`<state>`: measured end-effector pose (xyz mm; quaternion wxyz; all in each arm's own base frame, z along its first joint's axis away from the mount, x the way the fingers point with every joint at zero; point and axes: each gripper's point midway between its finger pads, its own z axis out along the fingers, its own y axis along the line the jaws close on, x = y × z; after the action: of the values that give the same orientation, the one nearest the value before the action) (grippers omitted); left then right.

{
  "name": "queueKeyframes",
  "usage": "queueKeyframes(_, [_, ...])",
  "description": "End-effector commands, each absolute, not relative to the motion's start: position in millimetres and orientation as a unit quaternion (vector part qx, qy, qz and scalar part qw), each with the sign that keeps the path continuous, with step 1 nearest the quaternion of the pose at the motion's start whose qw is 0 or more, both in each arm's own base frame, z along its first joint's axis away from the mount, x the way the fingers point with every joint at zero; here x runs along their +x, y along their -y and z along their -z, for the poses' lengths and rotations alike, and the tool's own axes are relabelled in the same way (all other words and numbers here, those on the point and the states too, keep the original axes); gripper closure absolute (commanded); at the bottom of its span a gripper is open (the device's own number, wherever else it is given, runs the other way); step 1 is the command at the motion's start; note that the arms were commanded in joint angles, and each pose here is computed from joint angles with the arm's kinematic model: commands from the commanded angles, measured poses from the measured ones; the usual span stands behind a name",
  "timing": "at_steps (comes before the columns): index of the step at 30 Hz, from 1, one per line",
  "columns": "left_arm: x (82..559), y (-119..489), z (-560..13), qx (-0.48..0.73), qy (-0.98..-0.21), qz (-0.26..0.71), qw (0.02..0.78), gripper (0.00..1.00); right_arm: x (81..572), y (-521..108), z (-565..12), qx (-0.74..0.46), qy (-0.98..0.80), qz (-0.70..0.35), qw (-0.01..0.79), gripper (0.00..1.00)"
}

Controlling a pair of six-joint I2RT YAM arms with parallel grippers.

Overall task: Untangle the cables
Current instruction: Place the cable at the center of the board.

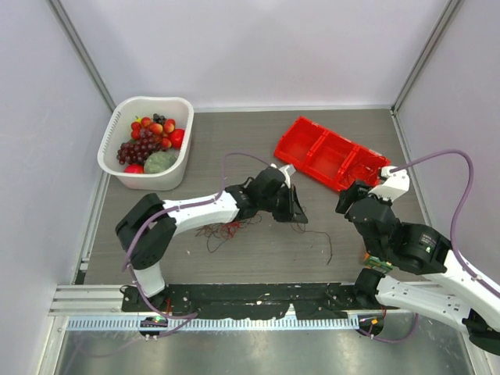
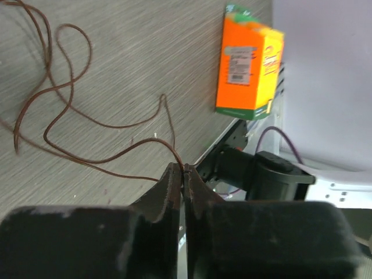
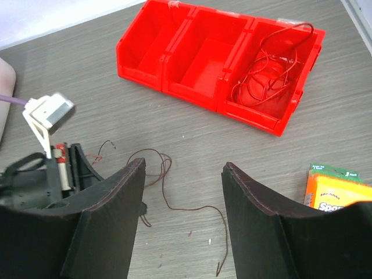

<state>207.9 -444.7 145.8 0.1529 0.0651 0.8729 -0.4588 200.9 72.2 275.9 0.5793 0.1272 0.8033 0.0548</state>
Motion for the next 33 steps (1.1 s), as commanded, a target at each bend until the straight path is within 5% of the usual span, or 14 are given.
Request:
queueKeyframes(1, [207, 460, -161, 0.086, -0.85, 0.49, 0.173, 0.82, 200, -75, -258, 0.158, -0.812, -0.054, 0.559, 0.38])
queueKeyframes(5, [206, 446, -166, 0.096, -0.85, 0.479, 0.198, 0.48, 204, -96, -225, 0.142, -0.841, -0.058, 0.518, 0.32])
queueKeyframes(9, [197, 426, -169, 0.107, -0.852, 0.467, 0.21, 0.29, 219, -121, -194, 0.125, -0.878, -0.098, 0.451, 0.29])
queueKeyframes(19, [160, 344, -202, 0.114, -0.826, 0.474, 0.282, 0.19, 230, -161, -120, 0.051, -0.936, -0.201, 0.284, 0.16])
queueKeyframes(33, [144, 203, -253, 0.052, -0.808, 0.387, 0.441, 0.03, 239, -191, -56, -0.044, -0.96, -0.153, 0.23, 0.17])
